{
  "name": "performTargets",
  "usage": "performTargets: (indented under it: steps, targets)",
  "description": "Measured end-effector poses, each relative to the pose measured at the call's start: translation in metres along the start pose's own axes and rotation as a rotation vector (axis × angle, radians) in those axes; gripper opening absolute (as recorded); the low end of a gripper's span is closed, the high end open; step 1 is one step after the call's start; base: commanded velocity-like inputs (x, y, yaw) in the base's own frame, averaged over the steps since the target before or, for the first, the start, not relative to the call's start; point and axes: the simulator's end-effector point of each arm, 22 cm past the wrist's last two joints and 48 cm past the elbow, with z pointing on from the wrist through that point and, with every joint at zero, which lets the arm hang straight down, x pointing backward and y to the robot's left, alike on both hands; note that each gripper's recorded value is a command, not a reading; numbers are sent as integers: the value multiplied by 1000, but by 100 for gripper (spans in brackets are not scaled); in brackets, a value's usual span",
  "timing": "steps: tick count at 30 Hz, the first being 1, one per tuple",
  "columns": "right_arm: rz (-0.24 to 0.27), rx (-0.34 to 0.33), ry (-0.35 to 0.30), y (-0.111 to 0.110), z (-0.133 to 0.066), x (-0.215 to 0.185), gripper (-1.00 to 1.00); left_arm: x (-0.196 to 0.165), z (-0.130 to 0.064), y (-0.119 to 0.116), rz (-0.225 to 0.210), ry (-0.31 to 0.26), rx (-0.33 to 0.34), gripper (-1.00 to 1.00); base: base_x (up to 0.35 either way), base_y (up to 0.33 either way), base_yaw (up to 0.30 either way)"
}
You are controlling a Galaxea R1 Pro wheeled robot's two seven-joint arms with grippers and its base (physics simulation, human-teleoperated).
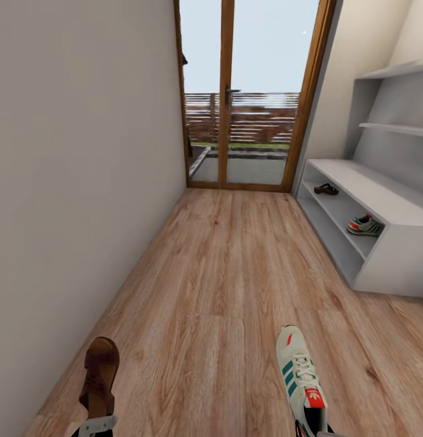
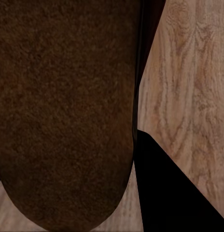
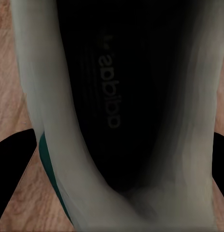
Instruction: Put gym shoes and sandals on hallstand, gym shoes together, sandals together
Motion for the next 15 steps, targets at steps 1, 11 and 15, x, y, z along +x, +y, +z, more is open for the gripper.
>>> performTargets:
  steps: [1,11,15]
  targets:
    - [0,0,0,0,0,0,-100,0,0,0,0,0,0,-100,339,0,0]
    - [0,0,0,0,0,0,-100,0,0,0,0,0,0,-100,339,0,0]
    - [0,0,0,0,0,0,-100,0,0,0,0,0,0,-100,339,0,0]
